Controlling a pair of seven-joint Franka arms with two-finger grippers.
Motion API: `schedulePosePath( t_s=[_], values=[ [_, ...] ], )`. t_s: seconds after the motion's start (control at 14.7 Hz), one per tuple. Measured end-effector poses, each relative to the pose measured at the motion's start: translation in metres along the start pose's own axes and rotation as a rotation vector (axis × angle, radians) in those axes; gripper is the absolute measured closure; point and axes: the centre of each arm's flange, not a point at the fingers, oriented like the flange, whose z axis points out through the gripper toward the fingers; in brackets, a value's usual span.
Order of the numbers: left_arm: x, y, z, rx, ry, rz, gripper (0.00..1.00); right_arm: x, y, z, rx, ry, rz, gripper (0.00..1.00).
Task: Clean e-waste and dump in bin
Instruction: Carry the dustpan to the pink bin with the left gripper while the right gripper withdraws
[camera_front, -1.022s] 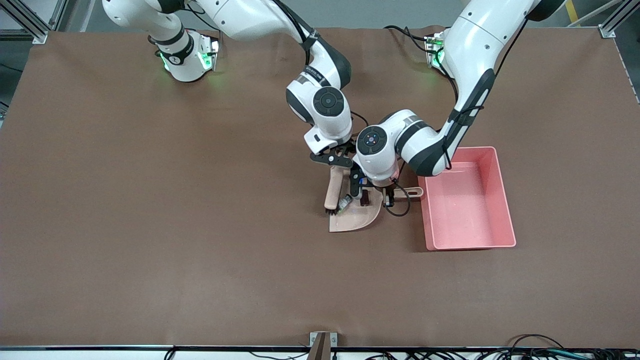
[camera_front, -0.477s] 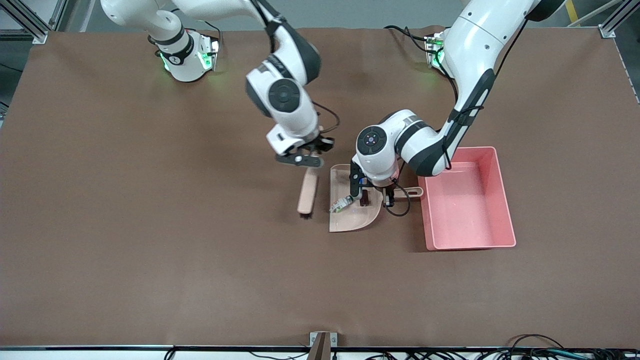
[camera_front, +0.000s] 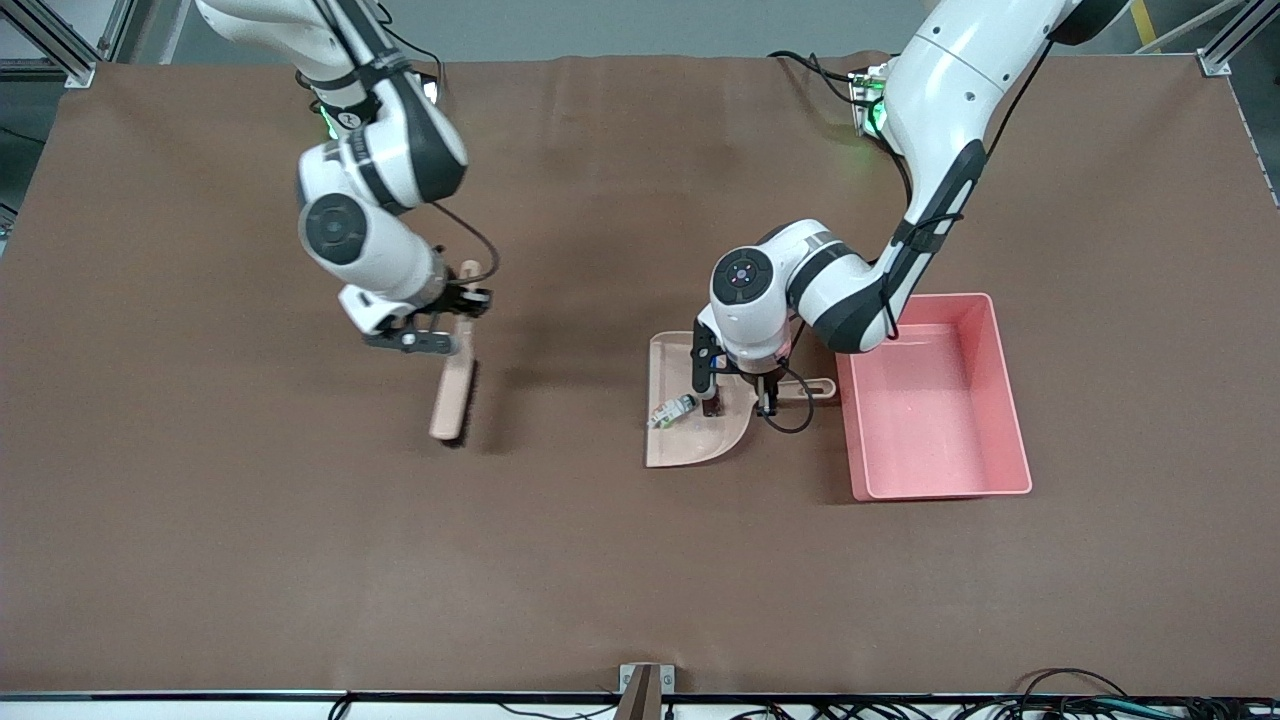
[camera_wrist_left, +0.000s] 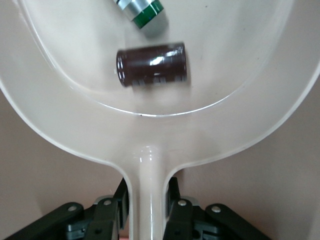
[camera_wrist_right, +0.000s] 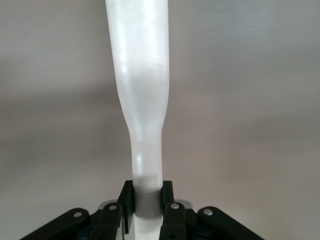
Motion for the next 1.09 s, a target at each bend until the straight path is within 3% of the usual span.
schedulePosePath(
  t_s=[0.2, 0.54, 0.82, 0.95, 1.09],
  values=[
    [0.007, -0.003, -0.003, 0.038, 0.059, -0.006, 0.67, -0.006, 0.078, -0.001, -0.056, 0.027, 0.028, 0.74],
    [0.018, -0.008, -0.018, 0.065, 0.131, -0.033, 0.67, -0.018, 0.189, 0.006, -0.086, 0.014, 0.014, 0.74],
    [0.019, -0.020, -0.050, 0.096, 0.174, -0.062, 0.67, -0.031, 0.283, 0.033, -0.065, 0.021, -0.042, 0.74],
    [0.006, -0.030, -0.070, 0.122, 0.178, -0.085, 0.67, -0.038, 0.301, 0.042, -0.056, 0.015, -0.048, 0.74],
    [-0.014, -0.040, -0.093, 0.134, 0.174, -0.115, 0.67, -0.043, 0.300, 0.052, -0.056, 0.043, -0.054, 0.74]
  ],
)
